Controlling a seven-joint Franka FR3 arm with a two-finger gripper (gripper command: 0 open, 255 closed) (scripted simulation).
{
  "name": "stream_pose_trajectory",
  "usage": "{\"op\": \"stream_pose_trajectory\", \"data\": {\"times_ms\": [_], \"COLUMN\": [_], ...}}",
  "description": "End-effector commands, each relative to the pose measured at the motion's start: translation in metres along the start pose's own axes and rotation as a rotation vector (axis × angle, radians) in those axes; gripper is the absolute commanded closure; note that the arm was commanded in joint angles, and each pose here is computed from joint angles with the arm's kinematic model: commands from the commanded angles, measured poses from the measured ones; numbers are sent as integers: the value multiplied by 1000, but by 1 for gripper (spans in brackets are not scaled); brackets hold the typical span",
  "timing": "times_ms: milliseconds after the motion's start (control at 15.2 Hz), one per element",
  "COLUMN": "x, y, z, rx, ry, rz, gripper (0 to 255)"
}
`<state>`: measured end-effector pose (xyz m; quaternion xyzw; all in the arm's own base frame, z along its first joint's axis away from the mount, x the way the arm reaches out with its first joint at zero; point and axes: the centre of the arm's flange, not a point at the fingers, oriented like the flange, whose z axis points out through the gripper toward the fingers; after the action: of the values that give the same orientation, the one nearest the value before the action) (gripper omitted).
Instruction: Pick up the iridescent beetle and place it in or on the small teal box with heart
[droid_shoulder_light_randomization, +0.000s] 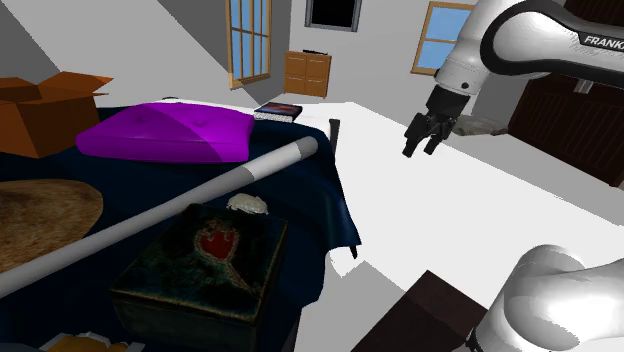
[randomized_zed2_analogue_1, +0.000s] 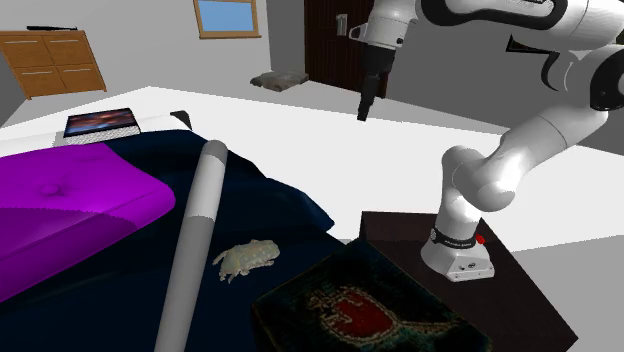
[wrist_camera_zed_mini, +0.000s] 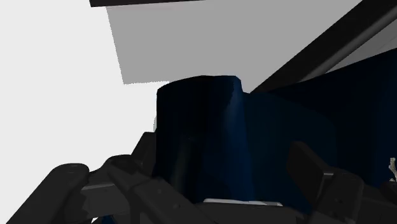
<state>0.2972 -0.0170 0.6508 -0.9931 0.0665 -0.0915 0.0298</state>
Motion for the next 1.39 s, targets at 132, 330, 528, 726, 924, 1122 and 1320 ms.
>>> {"op": "stream_pose_trajectory", "data": {"times_ms": [132,330,528,726,924,1122,1320], "x": [15,36,55,73,90,105,119], "y": [-21,-53,-86,-120,-154,-189,-225], "z": [9,23,37,51,65,80,95], "rx": [1,3,4,6,7,9,11], "ry": [-11,-29,-46,-63,-80,-97,-115], "rz": [-24,-60,-96,-132,-168,-204,-240], "gripper": [0,0,0,0,0,0,0]}}
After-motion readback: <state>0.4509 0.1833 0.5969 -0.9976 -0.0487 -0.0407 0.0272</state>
